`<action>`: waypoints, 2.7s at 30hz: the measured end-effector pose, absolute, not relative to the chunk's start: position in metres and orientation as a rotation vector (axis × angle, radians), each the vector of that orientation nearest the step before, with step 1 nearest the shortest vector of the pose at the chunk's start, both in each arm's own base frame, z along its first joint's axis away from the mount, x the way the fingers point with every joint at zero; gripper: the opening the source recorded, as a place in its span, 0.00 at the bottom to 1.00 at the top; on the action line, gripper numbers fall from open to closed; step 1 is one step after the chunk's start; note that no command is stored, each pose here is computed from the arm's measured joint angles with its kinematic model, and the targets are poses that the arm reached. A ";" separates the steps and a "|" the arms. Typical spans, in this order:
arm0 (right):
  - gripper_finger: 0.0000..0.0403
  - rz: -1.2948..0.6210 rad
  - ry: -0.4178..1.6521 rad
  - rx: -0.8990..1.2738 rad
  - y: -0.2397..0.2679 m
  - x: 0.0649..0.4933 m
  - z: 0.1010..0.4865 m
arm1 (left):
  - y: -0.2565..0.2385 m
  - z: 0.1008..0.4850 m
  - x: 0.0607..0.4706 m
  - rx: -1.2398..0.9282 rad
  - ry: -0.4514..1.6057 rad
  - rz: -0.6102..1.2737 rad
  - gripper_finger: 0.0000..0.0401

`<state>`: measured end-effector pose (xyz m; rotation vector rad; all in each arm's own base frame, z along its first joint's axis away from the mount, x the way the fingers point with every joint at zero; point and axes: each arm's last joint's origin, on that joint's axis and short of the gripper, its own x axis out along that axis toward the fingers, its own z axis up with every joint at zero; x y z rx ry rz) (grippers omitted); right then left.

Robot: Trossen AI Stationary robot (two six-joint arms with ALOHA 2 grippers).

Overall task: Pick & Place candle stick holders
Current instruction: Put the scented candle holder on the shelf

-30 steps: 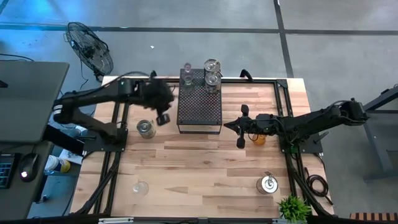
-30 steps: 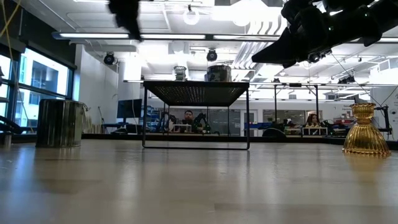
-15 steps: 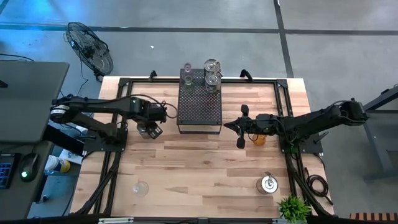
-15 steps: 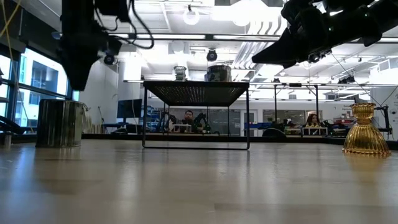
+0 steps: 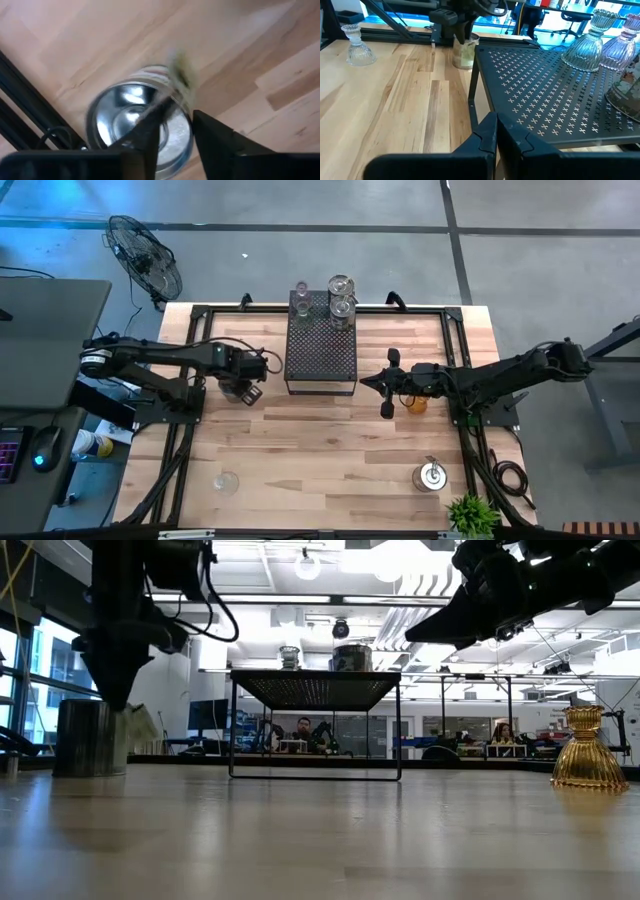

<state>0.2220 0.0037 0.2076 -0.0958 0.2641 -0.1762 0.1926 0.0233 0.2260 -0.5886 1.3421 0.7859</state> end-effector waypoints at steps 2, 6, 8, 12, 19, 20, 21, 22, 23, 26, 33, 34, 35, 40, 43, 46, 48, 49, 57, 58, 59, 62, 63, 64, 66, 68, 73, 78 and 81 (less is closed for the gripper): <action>0.00 -0.176 0.264 -0.096 0.004 0.222 0.208 | 0.022 0.223 0.193 -0.587 1.345 0.753 0.19; 0.00 -0.176 0.264 -0.096 0.004 0.222 0.208 | 0.016 0.222 0.194 -0.536 1.351 0.696 0.07; 0.00 -0.176 0.264 -0.096 0.004 0.222 0.208 | 0.011 0.224 0.195 -0.503 1.353 0.656 0.02; 0.00 -0.177 0.256 -0.095 0.004 0.222 0.208 | -0.003 0.235 0.199 -0.444 1.341 0.533 0.02; 0.00 -0.177 0.254 -0.092 0.004 0.222 0.209 | -0.039 0.247 0.204 -0.286 1.298 0.313 0.01; 0.00 -0.177 0.253 -0.090 0.004 0.222 0.209 | -0.045 0.248 0.205 -0.259 1.279 0.271 0.01; 0.00 -0.178 0.251 -0.089 0.004 0.222 0.209 | -0.052 0.248 0.207 -0.235 1.254 0.228 0.01; 0.00 -0.178 0.249 -0.088 0.004 0.222 0.209 | -0.058 0.250 0.208 -0.209 1.226 0.185 0.01; 0.00 -0.178 0.248 -0.087 0.004 0.222 0.209 | -0.065 0.251 0.210 -0.179 1.192 0.143 0.01; 0.00 -0.178 0.247 -0.083 0.004 0.222 0.209 | -0.084 0.254 0.220 -0.061 1.065 0.004 0.01; 0.00 -0.176 0.232 -0.061 0.004 0.223 0.210 | -0.102 0.246 0.260 0.275 0.811 -0.195 0.01; 0.00 -0.175 0.229 -0.058 0.004 0.223 0.211 | -0.101 0.243 0.267 0.324 0.793 -0.217 0.01; 0.00 -0.174 0.225 -0.057 0.004 0.223 0.211 | -0.099 0.239 0.274 0.362 0.776 -0.243 0.01; 0.00 -0.147 0.207 -0.055 0.008 0.223 0.213 | -0.078 0.219 0.305 0.480 0.763 -0.364 0.01; 0.00 -0.129 0.198 -0.060 0.012 0.223 0.213 | -0.071 0.216 0.317 0.565 0.774 -0.413 0.01; 0.00 -0.127 0.191 -0.068 0.014 0.223 0.214 | -0.072 0.216 0.323 0.666 0.776 -0.453 0.01; 0.00 -0.133 0.190 -0.073 0.014 0.223 0.214 | -0.073 0.217 0.327 0.714 0.772 -0.438 0.01; 0.00 -0.133 0.190 -0.074 0.014 0.223 0.214 | -0.073 0.217 0.328 0.728 0.776 -0.433 0.01; 0.00 -0.136 0.189 -0.073 0.014 0.223 0.214 | -0.073 0.232 0.332 0.661 0.801 -0.390 0.26; 0.00 -0.136 0.189 -0.073 0.014 0.223 0.214 | -0.073 0.234 0.332 0.660 0.810 -0.389 0.30; 0.00 -0.136 0.189 -0.074 0.014 0.223 0.214 | -0.073 0.236 0.332 0.657 0.825 -0.383 0.34; 0.00 -0.136 0.190 -0.073 0.014 0.223 0.214 | -0.071 0.243 0.328 0.627 0.891 -0.347 0.41; 0.00 -0.136 0.190 -0.073 0.014 0.223 0.214 | -0.071 0.246 0.325 0.607 0.907 -0.333 0.42; 0.00 -0.136 0.190 -0.073 0.014 0.223 0.214 | -0.070 0.249 0.322 0.581 0.923 -0.316 0.43; 0.00 -0.136 0.190 -0.073 0.014 0.223 0.214 | -0.068 0.253 0.315 0.524 0.960 -0.287 0.41; 0.00 -0.136 0.190 -0.073 0.014 0.223 0.214 | -0.067 0.255 0.309 0.464 0.978 -0.269 0.36; 0.00 -0.136 0.190 -0.074 0.014 0.223 0.214 | -0.067 0.244 0.281 0.345 0.951 -0.235 0.15; 0.00 -0.137 0.188 -0.075 0.014 0.223 0.214 | -0.065 0.232 0.242 0.193 0.895 -0.195 0.02; 0.00 -0.138 0.188 -0.081 0.014 0.223 0.214 | -0.062 0.233 0.218 0.126 0.815 -0.126 0.04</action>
